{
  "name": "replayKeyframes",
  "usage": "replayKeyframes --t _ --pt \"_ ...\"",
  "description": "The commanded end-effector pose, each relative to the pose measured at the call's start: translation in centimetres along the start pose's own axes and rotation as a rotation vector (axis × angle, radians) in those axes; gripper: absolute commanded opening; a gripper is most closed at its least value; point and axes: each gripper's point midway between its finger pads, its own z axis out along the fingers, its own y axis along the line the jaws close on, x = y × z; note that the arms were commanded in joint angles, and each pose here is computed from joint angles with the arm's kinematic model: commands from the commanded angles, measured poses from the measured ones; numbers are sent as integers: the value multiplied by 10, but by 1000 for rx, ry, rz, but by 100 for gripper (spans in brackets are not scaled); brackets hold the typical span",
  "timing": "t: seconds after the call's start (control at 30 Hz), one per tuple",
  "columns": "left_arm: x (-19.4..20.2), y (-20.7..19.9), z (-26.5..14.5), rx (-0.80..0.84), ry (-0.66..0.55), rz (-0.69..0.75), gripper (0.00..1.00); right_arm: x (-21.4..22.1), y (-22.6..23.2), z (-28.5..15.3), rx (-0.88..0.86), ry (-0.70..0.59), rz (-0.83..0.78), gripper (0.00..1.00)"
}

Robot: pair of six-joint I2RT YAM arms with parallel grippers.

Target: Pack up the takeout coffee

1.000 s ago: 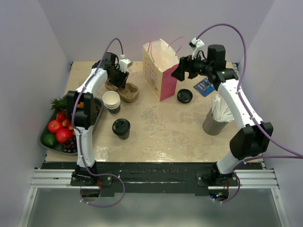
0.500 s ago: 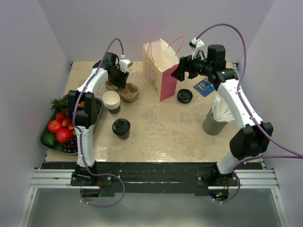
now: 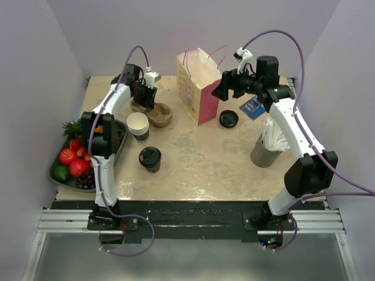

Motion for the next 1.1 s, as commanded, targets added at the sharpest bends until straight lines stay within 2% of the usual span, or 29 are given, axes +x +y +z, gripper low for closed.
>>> replayKeyframes --t 0.0,0.2,0.27,0.3,0.33,0.43,0.53,0.57,0.67,0.73,0.8,0.83,0.9,1.03,1.07 --pt "-13 5 -32 -11 -51 16 12 -14 4 -5 -10 -47 -17 90" --pt "-51 -4 -67 14 -170 18 10 -15 4 -6 -6 -47 -23 90" --pt "-54 -3 -69 6 -177 35 13 -13 4 -6 -6 -45 -20 90" --pt "-50 -2 -65 5 -164 37 21 -11 3 -5 -6 -41 -16 90" --pt "-41 -2 -60 13 -137 31 43 -11 3 -4 -8 -41 -14 90" --pt "-26 -5 -51 49 -90 81 66 -12 4 -4 -11 -42 -17 90" --pt "-31 -9 -62 85 -121 289 68 -14 2 -6 0 -42 -32 90" --pt "-34 -7 -66 89 -135 426 68 -13 2 -7 1 -39 -38 90" --pt "-35 -7 -81 104 -154 645 69 -9 4 -7 -5 -33 -34 90" --pt "-37 5 -81 51 -131 667 69 -6 5 -7 -10 -32 -30 90" --pt "-26 18 -66 43 -60 632 67 -5 7 -10 -22 -32 -53 90" --pt "-32 22 -71 30 -54 607 65 -5 9 -11 -26 -30 -60 90" --pt "-26 36 -66 28 -43 475 63 -3 12 -15 -44 -22 -112 89" --pt "-46 60 -77 -44 -169 235 63 -3 31 -17 -66 -7 -247 86" --pt "-44 71 -82 -67 -192 129 63 -6 37 -17 -74 -10 -316 86"
